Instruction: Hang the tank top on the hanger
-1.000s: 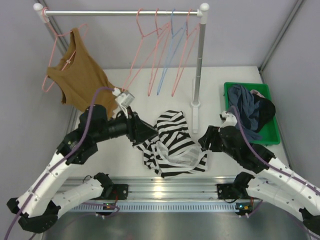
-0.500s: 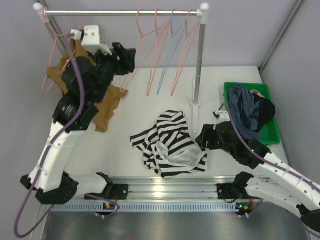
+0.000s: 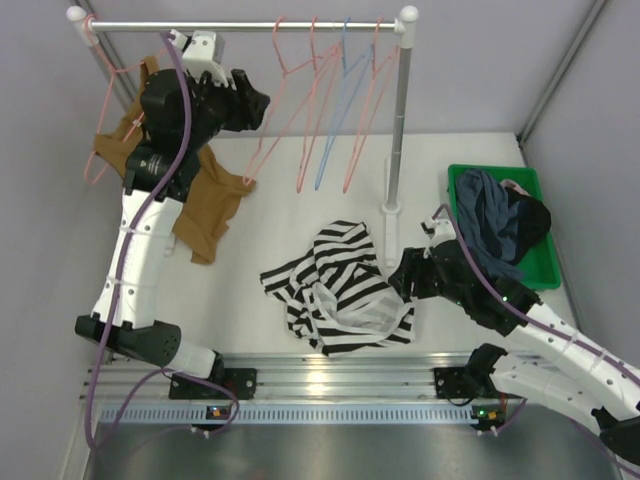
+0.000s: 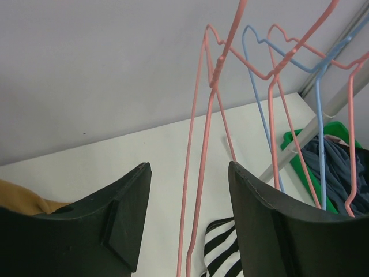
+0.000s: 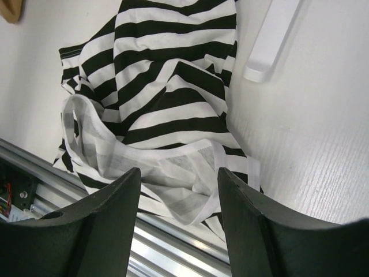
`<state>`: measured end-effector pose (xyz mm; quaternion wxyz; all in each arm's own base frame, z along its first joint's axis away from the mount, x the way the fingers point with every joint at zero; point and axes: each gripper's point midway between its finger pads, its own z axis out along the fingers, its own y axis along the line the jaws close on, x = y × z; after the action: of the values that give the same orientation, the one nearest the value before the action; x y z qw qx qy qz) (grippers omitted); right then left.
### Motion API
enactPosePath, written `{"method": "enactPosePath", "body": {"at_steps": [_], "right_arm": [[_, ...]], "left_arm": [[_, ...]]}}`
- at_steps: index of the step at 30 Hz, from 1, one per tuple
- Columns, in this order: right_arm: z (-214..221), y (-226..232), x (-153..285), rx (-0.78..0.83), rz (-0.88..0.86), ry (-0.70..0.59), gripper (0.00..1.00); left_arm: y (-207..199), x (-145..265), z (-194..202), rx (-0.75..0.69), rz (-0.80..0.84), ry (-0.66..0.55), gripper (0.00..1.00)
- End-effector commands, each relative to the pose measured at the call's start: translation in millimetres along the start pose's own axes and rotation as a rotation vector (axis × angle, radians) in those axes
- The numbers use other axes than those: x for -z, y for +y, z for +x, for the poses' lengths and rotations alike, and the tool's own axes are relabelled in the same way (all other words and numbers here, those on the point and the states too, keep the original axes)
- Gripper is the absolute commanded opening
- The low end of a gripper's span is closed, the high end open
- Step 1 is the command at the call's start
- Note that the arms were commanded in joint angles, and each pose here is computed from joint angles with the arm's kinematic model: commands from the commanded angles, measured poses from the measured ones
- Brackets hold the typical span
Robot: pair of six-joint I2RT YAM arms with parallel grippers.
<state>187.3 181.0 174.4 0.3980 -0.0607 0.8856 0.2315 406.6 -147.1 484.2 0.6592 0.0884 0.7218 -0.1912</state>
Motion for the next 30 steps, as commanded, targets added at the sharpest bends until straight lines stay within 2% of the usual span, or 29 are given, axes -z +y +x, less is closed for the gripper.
{"method": "enactPosePath", "body": {"at_steps": [1,4,12,30], "right_arm": [[-16,9,2,0.004,-0.038,-0.047,0.56],[-15,9,1,0.004,-0.039,-0.045,0.56],[-13,6,4,-0.002,-0.032,-0.048,0.55],[-7,-1,6,-0.016,-0.019,-0.042,0.52]], "left_arm": [[-25,8,-18,-0.033,0.177,-0.052,0.61],[-27,-2,-4,-0.04,0.213,-0.009,0.61],[-16,-25,21,-0.054,0.186,0.045,0.6],[-8,-43,56,-0.119,0.146,0.123,0.49]]}}
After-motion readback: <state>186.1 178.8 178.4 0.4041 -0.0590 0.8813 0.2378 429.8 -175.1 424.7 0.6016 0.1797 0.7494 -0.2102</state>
